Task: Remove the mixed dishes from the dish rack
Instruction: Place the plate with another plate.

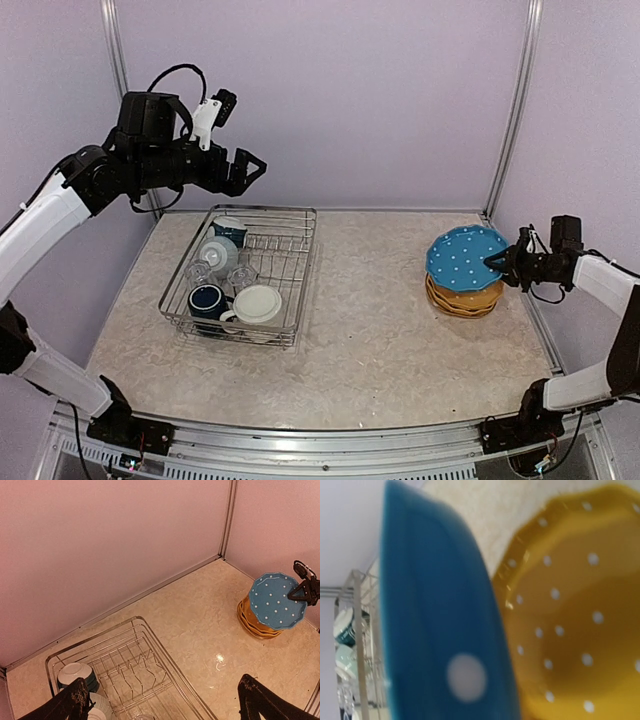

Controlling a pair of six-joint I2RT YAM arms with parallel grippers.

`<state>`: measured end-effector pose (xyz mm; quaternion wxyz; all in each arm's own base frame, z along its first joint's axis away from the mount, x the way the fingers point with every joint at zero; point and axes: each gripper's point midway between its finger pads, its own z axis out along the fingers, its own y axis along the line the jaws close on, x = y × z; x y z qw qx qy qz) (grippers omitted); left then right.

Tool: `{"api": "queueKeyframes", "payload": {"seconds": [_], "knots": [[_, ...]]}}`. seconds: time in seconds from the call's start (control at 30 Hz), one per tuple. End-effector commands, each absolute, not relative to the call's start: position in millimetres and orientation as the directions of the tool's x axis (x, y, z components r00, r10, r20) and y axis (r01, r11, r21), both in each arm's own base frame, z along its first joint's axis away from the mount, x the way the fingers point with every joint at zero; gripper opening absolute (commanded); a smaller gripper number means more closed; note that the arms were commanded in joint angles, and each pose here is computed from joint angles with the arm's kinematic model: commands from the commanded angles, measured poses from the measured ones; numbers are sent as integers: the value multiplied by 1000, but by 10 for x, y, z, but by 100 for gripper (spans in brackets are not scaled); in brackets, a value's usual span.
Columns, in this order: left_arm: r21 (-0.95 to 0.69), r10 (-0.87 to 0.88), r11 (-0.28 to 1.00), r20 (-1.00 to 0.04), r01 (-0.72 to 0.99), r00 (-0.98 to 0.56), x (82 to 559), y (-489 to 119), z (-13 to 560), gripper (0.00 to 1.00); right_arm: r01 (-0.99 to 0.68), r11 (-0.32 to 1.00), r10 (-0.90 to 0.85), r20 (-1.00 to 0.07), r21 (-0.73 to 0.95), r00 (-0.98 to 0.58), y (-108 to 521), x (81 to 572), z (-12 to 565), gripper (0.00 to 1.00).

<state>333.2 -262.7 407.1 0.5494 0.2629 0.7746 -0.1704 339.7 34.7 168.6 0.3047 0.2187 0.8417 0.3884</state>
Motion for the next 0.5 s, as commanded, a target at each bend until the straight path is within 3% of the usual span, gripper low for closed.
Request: {"api": "queueKeyframes", "payload": {"seconds": [0.0,0.47], "knots": [[-18,199,777,-941,629,-274,3277,-2711,3986,99,34,590,561,-380,807,-735,300,3331,1793,0],[39,255,785,-929,618,-267,3287,-2734,3853,99,101,653,549,-378,750,-745,44,3453,1489,5]]}}
